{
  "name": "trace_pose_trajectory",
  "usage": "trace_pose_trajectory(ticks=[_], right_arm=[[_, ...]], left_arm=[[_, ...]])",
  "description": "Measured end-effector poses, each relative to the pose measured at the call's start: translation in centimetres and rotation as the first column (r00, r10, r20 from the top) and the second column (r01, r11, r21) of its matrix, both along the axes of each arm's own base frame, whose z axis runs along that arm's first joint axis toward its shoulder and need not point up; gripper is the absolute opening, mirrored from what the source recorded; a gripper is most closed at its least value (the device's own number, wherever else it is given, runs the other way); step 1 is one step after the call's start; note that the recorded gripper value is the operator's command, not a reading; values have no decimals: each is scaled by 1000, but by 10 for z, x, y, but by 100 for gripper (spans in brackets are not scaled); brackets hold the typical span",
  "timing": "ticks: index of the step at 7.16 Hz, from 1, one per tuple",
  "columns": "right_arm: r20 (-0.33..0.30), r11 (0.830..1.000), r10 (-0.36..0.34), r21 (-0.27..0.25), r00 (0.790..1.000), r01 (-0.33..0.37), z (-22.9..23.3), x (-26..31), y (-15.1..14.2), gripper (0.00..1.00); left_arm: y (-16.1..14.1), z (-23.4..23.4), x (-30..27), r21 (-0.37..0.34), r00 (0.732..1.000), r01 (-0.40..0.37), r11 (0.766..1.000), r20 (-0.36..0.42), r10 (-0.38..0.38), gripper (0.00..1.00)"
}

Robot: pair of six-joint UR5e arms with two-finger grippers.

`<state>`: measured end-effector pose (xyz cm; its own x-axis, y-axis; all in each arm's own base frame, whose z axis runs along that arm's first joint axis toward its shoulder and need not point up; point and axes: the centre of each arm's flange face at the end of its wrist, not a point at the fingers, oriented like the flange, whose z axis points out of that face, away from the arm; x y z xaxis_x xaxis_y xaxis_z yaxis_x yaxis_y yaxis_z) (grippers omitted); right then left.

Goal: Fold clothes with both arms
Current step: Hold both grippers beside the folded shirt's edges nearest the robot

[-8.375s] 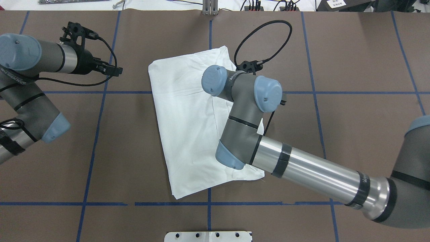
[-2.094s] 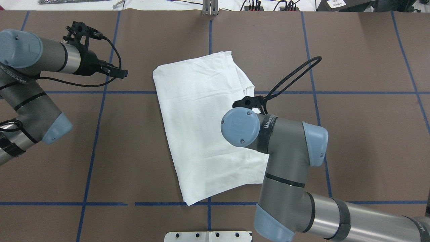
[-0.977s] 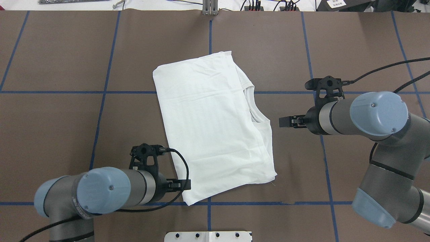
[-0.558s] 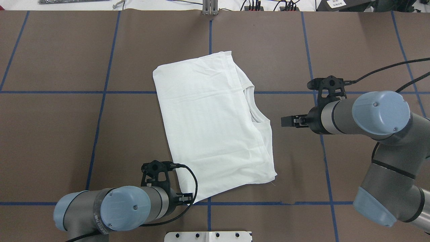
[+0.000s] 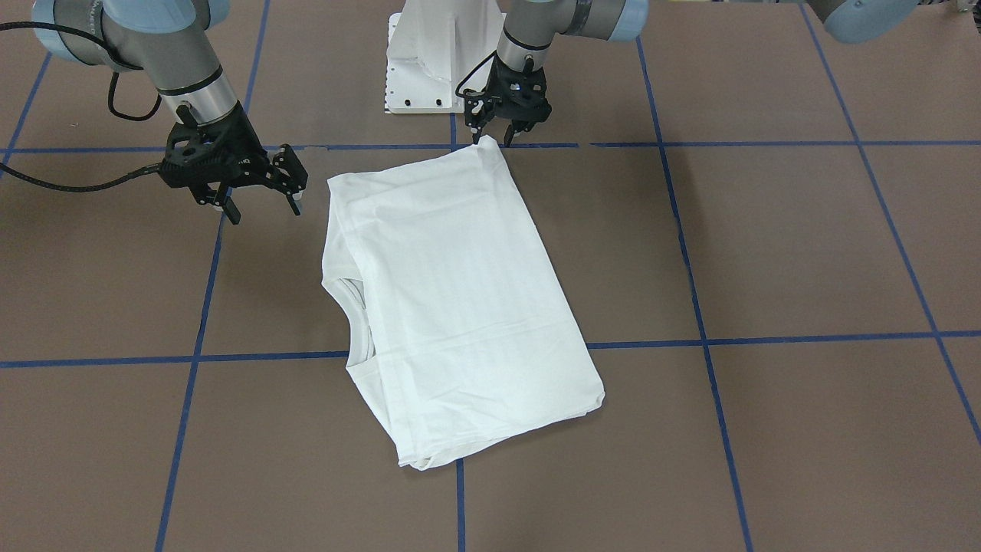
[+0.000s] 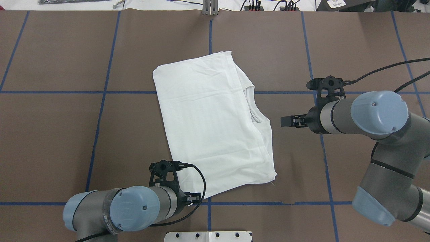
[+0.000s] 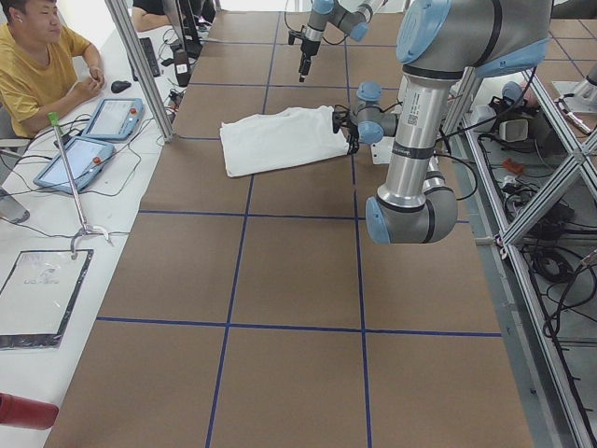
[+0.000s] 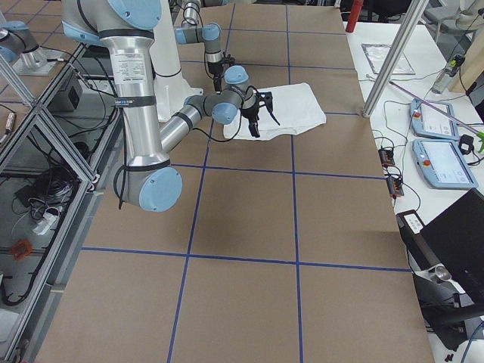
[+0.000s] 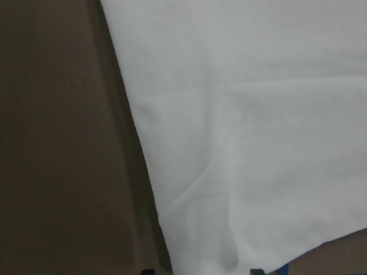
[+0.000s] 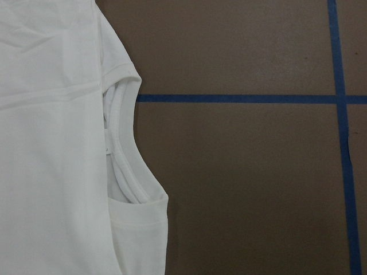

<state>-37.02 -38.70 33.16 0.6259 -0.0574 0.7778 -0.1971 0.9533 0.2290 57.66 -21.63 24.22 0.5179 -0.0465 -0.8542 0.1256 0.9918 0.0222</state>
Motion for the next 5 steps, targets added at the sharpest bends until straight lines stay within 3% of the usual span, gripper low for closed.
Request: trace_pose_trajectory(ticks=[4, 5], right_arm=[[-3, 1000, -1, -2, 1000, 1, 2, -2, -1, 100], [-3, 1000, -1, -2, 1000, 1, 2, -2, -1, 100]], left_arm=[[-1, 3, 4, -1, 1000, 1, 1000, 8, -1, 63], [-1, 4, 4, -2, 1000, 2, 1000, 9, -2, 57]])
